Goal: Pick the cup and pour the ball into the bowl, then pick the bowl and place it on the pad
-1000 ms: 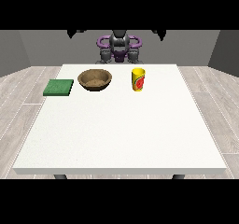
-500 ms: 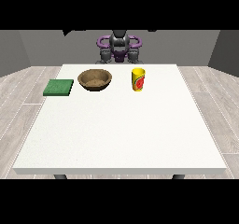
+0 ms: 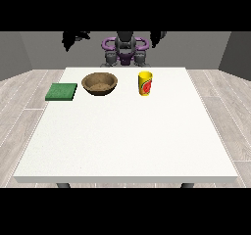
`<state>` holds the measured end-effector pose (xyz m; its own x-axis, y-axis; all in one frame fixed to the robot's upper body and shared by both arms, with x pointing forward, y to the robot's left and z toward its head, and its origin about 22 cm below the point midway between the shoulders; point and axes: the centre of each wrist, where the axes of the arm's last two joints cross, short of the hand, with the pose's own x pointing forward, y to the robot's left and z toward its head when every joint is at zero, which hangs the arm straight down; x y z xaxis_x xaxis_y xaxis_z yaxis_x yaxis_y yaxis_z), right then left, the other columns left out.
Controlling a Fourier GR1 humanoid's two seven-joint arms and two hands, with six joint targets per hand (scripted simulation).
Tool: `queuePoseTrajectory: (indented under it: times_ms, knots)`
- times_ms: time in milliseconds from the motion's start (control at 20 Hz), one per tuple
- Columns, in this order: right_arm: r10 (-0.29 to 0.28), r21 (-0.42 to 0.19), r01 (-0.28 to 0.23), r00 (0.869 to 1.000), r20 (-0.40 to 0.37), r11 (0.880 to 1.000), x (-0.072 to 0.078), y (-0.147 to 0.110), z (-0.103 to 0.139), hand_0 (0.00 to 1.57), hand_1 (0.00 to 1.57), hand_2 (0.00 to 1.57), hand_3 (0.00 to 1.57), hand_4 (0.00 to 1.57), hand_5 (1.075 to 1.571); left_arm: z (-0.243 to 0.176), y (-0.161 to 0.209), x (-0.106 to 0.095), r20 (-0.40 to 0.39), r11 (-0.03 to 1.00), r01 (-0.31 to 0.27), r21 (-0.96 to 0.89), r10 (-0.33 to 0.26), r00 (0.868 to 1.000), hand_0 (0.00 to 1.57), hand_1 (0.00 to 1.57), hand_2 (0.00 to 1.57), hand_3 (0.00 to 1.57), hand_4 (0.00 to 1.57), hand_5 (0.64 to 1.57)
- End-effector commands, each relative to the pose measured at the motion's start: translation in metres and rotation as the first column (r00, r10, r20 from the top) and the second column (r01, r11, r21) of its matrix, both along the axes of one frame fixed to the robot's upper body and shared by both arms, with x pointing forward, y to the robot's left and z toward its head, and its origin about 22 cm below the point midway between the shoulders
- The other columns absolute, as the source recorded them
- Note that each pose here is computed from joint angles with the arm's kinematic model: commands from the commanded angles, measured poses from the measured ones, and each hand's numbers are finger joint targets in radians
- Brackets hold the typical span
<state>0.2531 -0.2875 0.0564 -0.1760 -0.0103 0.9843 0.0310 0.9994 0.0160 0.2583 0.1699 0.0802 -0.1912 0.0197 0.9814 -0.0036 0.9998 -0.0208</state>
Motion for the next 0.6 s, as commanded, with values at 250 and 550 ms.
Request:
queuePoseTrajectory:
  times_ms: [250,550]
  knots:
    - [-0.011,-0.025,0.013,0.996,0.086,1.000,0.026,-0.021,0.014,0.00,0.00,0.00,0.00,0.18,1.571,-0.041,0.026,0.030,0.120,0.996,-0.053,0.069,0.044,0.992,0.00,0.00,0.00,0.00,0.00,1.464]
    - [0.011,-0.018,-0.008,0.985,0.173,1.000,0.043,-0.038,0.026,0.00,0.00,0.00,0.00,0.20,1.571,-0.077,0.021,0.041,0.166,0.996,-0.068,0.058,0.057,0.984,0.00,0.00,0.00,0.00,0.00,1.469]
